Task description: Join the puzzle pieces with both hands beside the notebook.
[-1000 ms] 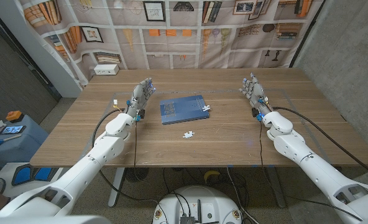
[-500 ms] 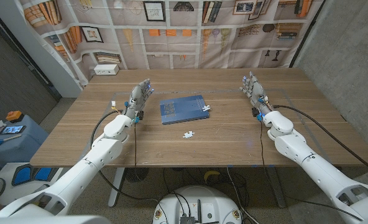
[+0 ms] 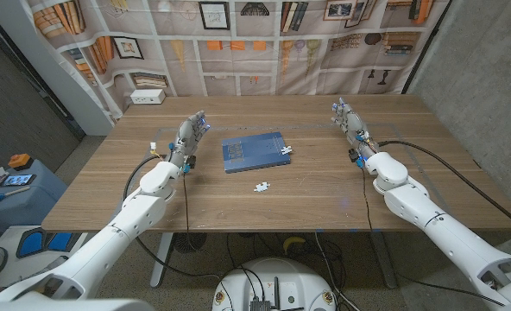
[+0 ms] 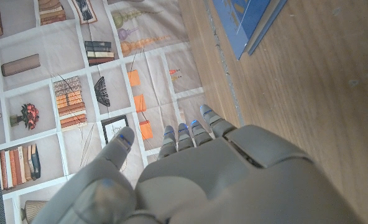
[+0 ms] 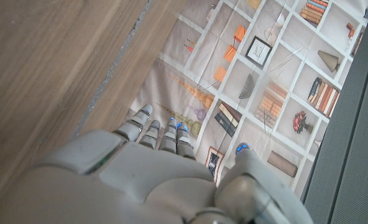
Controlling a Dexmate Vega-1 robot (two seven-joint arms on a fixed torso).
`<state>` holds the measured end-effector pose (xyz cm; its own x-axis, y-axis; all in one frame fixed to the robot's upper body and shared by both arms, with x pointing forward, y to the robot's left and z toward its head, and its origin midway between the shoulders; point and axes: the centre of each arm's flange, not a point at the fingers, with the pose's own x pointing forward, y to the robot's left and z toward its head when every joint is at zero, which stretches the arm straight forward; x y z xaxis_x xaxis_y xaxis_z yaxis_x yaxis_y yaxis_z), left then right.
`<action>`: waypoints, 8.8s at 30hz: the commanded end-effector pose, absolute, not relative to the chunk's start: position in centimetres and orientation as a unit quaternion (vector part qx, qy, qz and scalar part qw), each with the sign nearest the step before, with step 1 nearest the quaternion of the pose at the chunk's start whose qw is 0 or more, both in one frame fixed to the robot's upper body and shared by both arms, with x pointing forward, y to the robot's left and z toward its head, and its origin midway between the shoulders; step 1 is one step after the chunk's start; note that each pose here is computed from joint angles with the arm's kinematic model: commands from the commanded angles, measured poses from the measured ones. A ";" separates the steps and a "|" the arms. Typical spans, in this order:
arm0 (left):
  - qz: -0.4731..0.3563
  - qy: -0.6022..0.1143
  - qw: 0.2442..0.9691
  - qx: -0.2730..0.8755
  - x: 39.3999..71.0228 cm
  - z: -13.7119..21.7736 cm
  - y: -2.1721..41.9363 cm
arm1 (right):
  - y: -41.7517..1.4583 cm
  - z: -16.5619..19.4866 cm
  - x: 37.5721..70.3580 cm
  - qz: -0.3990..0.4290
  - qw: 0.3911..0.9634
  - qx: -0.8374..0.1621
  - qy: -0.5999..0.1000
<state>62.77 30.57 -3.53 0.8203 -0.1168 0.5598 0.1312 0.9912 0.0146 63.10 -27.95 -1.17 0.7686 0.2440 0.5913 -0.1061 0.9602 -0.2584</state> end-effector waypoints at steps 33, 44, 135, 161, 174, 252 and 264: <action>-0.052 -0.287 0.957 -0.009 63.6 -2.8 31.2 | -26.5 4.4 61.7 0.099 0.834 -0.434 -0.325; -0.043 -0.284 0.958 -0.012 63.9 -2.9 31.6 | -25.6 6.1 61.2 0.117 0.788 -0.514 -0.318; -0.032 -0.264 0.964 -0.020 63.4 -5.1 30.8 | -17.3 8.4 61.9 0.163 0.496 -0.837 -0.163; -0.035 -0.262 0.964 -0.027 63.8 -5.5 30.6 | -15.6 6.5 63.4 0.144 0.473 -0.857 -0.141; -0.033 -0.259 0.965 -0.031 63.6 -6.0 30.7 | -14.5 5.7 63.7 0.153 0.476 -0.858 -0.121; -0.036 -0.245 0.968 -0.039 63.8 -7.1 31.1 | -11.9 3.9 63.8 0.102 0.489 -0.849 -0.172; -0.037 -0.245 0.968 -0.040 63.8 -7.2 31.1 | -12.0 3.2 63.7 0.090 0.498 -0.842 -0.188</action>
<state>63.82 31.14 -7.12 0.8769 -0.0507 0.4780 0.0893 0.9943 -0.0584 63.86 -11.95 3.63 0.9195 0.3930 -0.0045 0.1918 -0.4588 -0.8676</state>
